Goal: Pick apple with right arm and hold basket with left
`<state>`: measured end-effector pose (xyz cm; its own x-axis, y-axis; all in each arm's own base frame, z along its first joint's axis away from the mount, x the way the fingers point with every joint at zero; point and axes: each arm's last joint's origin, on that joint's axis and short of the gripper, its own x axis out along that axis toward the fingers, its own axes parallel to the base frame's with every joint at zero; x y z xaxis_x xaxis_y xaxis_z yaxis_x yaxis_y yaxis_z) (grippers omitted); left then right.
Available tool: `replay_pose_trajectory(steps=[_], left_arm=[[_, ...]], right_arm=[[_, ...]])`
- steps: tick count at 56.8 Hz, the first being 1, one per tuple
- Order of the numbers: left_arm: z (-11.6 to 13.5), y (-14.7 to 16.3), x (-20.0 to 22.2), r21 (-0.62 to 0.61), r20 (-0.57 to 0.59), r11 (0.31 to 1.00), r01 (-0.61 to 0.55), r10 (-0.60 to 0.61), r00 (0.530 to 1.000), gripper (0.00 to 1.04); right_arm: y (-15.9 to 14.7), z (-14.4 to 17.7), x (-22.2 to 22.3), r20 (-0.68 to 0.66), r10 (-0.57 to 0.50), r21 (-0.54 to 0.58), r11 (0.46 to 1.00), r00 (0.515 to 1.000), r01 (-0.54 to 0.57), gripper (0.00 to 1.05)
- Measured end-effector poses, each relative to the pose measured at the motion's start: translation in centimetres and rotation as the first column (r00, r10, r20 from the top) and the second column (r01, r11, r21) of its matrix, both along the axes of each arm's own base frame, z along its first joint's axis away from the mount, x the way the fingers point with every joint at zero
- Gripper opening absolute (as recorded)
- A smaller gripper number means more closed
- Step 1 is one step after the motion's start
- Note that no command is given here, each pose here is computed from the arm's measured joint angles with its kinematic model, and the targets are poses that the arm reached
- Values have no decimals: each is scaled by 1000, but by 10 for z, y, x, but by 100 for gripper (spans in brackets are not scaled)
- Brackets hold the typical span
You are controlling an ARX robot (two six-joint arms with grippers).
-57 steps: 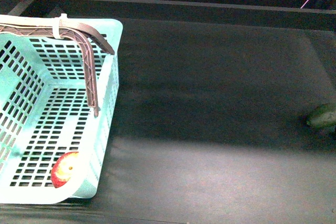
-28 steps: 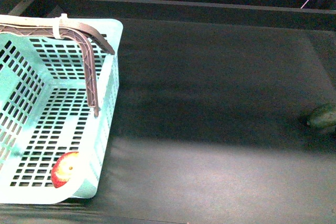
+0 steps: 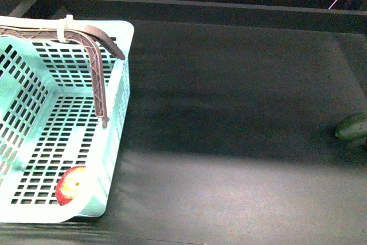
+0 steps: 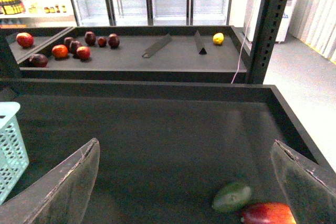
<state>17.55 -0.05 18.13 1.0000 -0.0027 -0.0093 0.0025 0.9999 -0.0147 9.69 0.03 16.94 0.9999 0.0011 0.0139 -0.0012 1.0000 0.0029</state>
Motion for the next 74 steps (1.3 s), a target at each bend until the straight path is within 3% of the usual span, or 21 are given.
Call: replay_pose_trajectory(steps=[24,74], left_arm=[[-18,0,-31,2,-3,1000,0,0,1000,3],[-10,0,-64,3,26,1000,0,0,1000,3]], right_arm=[[0,0,0,0,0,0,1000,1000,0,96],[0,0,0,0,0,0,1000,1000,0,96]])
